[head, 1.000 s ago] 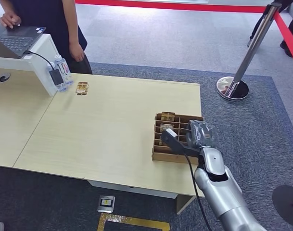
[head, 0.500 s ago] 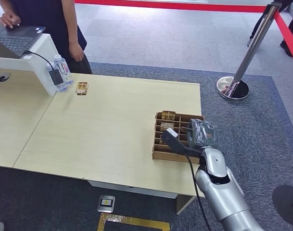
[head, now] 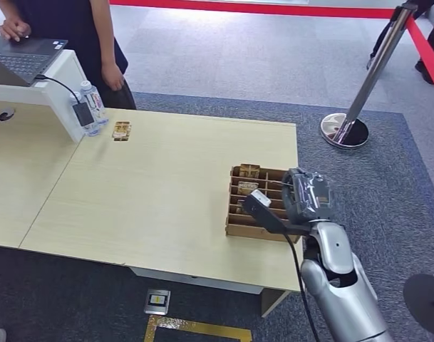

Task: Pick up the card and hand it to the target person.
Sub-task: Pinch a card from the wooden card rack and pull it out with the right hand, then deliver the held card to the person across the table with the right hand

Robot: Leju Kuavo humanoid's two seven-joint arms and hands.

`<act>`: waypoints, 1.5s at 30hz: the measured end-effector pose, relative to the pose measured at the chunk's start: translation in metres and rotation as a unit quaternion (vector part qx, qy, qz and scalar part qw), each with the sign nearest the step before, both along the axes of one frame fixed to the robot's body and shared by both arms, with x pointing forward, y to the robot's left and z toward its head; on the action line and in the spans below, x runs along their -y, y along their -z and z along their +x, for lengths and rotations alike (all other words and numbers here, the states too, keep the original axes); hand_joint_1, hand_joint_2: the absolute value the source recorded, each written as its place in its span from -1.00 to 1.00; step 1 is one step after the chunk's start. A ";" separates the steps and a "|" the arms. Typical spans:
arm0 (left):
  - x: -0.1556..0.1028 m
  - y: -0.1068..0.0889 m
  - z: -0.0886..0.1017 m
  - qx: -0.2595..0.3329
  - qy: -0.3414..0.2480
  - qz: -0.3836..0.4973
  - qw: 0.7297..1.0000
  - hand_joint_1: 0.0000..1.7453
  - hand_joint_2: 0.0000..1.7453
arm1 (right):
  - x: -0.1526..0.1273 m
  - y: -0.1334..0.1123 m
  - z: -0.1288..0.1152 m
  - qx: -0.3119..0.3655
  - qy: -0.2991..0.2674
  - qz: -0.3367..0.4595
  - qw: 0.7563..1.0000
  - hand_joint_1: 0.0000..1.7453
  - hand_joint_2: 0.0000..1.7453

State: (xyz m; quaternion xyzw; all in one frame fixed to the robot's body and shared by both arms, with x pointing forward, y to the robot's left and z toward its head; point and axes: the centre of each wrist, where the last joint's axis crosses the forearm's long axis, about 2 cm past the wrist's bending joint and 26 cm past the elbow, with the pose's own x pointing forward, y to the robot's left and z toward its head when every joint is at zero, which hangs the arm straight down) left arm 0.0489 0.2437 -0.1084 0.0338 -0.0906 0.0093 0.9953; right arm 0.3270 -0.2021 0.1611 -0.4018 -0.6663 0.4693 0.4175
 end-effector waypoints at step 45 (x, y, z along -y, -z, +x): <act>0.002 -0.001 0.006 0.010 0.017 -0.003 1.000 -1.00 -1.00 | -0.095 -0.142 0.096 0.160 -0.112 0.031 0.980 1.00 1.00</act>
